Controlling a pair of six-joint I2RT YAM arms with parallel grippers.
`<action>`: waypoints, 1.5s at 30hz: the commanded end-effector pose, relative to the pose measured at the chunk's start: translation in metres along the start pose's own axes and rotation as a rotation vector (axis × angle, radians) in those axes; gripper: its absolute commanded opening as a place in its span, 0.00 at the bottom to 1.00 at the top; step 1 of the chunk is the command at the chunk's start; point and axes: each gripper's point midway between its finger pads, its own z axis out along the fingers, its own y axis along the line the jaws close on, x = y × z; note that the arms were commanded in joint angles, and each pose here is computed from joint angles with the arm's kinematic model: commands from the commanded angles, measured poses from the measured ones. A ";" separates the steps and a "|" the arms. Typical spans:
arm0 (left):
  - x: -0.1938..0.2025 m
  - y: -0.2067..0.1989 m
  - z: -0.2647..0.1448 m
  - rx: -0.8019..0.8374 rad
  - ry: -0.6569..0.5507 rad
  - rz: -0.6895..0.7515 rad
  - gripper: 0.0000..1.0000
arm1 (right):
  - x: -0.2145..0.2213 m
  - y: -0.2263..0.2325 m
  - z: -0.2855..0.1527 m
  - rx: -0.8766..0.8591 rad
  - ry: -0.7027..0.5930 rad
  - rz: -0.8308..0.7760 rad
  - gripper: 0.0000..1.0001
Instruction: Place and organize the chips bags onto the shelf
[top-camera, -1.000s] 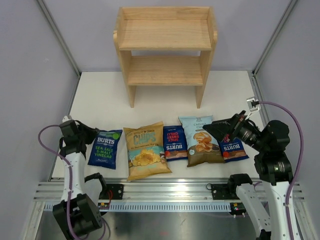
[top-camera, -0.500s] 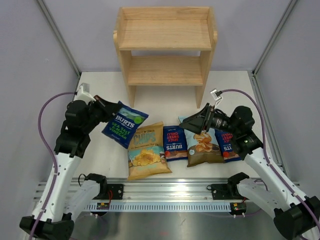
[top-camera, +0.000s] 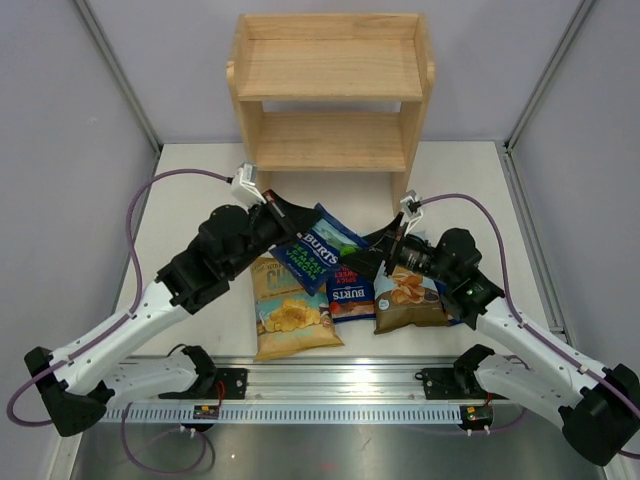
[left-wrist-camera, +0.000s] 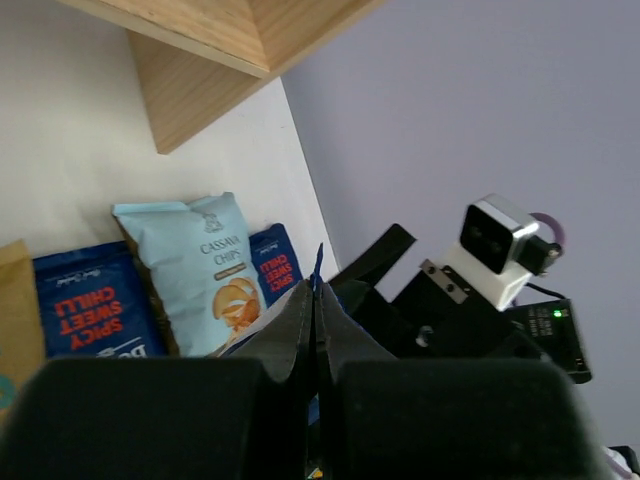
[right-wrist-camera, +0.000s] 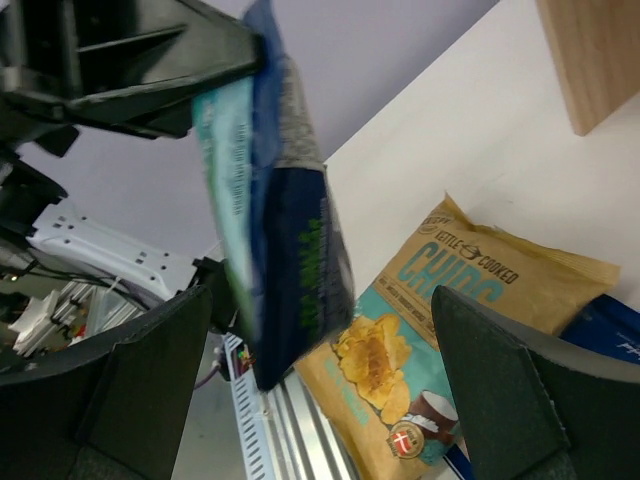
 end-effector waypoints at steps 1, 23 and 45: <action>-0.039 -0.056 0.001 0.118 -0.191 -0.090 0.00 | -0.014 -0.001 0.000 -0.004 -0.106 -0.098 1.00; -0.032 -0.096 -0.004 0.194 -0.127 0.243 0.60 | -0.040 0.063 -0.030 -0.182 -0.186 -0.174 0.19; -0.008 -0.083 -0.090 0.735 -0.325 0.281 0.99 | -0.139 0.128 -0.041 -0.200 -0.345 0.050 0.11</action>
